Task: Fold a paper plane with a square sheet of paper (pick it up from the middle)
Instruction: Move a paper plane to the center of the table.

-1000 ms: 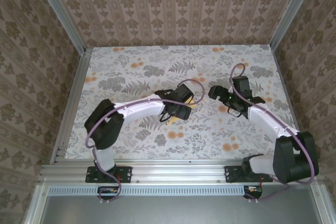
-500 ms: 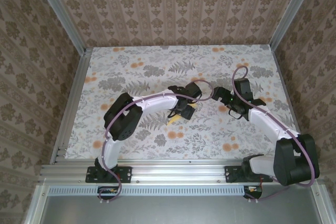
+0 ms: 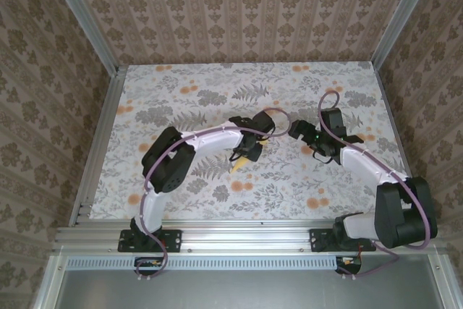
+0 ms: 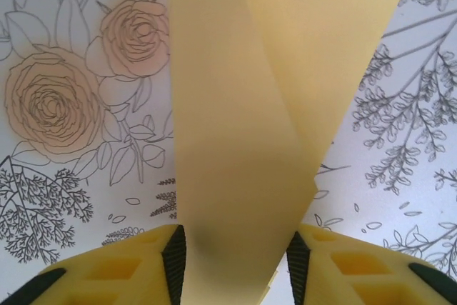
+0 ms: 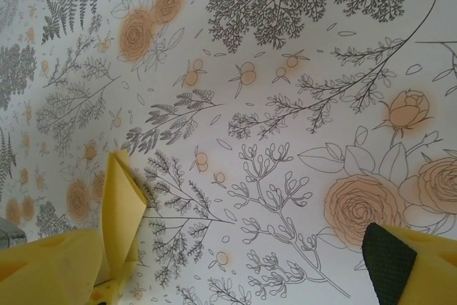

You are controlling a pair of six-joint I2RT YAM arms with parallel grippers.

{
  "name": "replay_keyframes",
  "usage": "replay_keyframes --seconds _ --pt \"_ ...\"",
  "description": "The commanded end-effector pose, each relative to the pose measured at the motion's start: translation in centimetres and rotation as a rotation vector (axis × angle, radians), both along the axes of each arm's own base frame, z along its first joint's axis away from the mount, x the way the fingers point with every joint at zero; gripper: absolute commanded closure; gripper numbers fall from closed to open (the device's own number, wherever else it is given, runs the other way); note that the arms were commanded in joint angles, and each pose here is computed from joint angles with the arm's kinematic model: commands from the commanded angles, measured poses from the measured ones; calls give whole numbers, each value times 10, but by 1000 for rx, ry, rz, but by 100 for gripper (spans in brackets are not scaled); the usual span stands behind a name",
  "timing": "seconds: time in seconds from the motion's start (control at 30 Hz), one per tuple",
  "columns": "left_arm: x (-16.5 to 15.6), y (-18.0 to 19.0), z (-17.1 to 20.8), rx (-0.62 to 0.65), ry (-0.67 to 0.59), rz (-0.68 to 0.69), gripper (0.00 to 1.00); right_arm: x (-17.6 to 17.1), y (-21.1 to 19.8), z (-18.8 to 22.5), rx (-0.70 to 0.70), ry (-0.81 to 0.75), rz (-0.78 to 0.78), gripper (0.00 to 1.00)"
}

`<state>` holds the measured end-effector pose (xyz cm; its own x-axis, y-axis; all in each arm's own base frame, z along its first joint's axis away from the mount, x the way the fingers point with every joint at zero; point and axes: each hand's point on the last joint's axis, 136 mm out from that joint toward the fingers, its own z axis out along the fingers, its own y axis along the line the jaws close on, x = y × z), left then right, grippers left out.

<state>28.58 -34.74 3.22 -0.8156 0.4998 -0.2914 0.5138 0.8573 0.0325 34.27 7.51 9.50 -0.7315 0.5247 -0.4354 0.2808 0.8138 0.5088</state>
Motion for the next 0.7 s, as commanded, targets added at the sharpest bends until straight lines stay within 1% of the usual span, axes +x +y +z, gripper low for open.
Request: replay_keyframes --seconds 0.0,0.07,0.17,0.27,0.4,0.6,0.67 --pt "2 2 15 -71 9 20 61 -1 5 -5 36 8 9 3" --pt "4 3 16 -96 16 35 65 -1 6 -6 45 12 13 3" --pt "4 2 19 -139 26 45 66 0 8 -8 56 16 18 4" --pt "6 3 25 -169 24 57 62 1 10 -10 67 23 23 4" --pt "9 8 29 -192 20 70 55 2 12 -11 75 24 28 4" --pt "11 13 22 -169 26 76 55 1 13 -14 79 32 28 5" --pt "10 12 21 -168 31 62 51 1 13 -14 79 34 28 5"
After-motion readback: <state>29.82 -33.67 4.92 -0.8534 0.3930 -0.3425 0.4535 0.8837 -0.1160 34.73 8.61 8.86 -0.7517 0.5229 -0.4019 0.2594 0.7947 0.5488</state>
